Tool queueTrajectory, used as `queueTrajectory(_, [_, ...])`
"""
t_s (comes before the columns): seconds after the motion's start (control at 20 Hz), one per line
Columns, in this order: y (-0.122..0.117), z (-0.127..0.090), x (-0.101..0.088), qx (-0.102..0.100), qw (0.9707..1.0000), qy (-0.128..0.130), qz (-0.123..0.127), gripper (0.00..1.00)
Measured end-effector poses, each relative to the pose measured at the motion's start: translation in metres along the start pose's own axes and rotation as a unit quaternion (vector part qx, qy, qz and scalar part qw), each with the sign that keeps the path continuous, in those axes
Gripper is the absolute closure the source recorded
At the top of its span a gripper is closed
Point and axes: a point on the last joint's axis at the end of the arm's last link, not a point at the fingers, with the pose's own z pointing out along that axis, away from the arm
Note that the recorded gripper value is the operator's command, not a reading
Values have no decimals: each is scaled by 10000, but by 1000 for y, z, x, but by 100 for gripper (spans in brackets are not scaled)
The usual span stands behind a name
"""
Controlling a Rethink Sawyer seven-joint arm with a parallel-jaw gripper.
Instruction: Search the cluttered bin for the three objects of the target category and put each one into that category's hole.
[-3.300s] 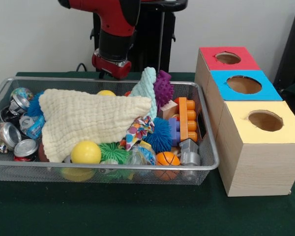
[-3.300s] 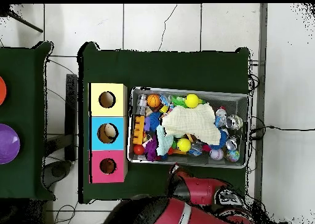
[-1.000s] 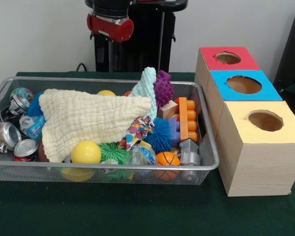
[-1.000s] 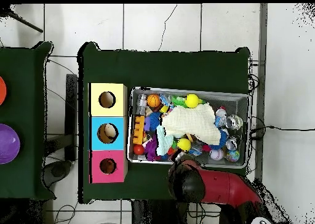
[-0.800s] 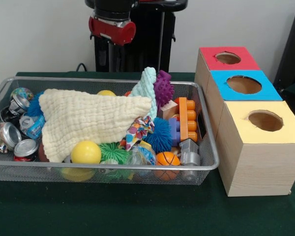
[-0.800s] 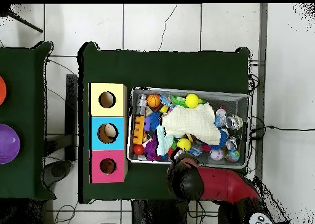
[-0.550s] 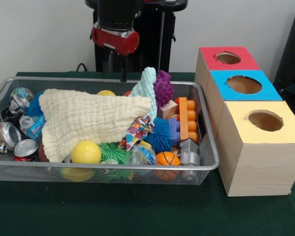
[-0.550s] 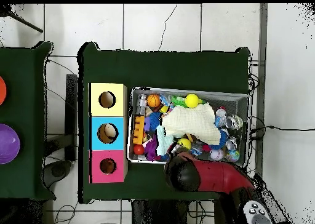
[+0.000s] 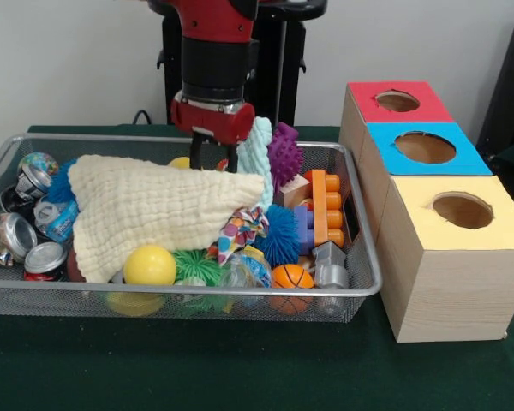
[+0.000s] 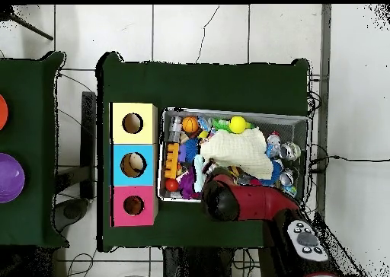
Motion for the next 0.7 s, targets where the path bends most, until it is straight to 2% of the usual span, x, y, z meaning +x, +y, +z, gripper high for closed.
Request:
queueTrajectory(0.25, [2, 24, 0, -126, 9999, -83, -29, 0])
queueTrajectory(0.4, [2, 32, -11, -179, 9995, -248, -44, 0])
queueTrajectory(0.7, [-5, 51, -21, -107, 9994, -326, -49, 0])
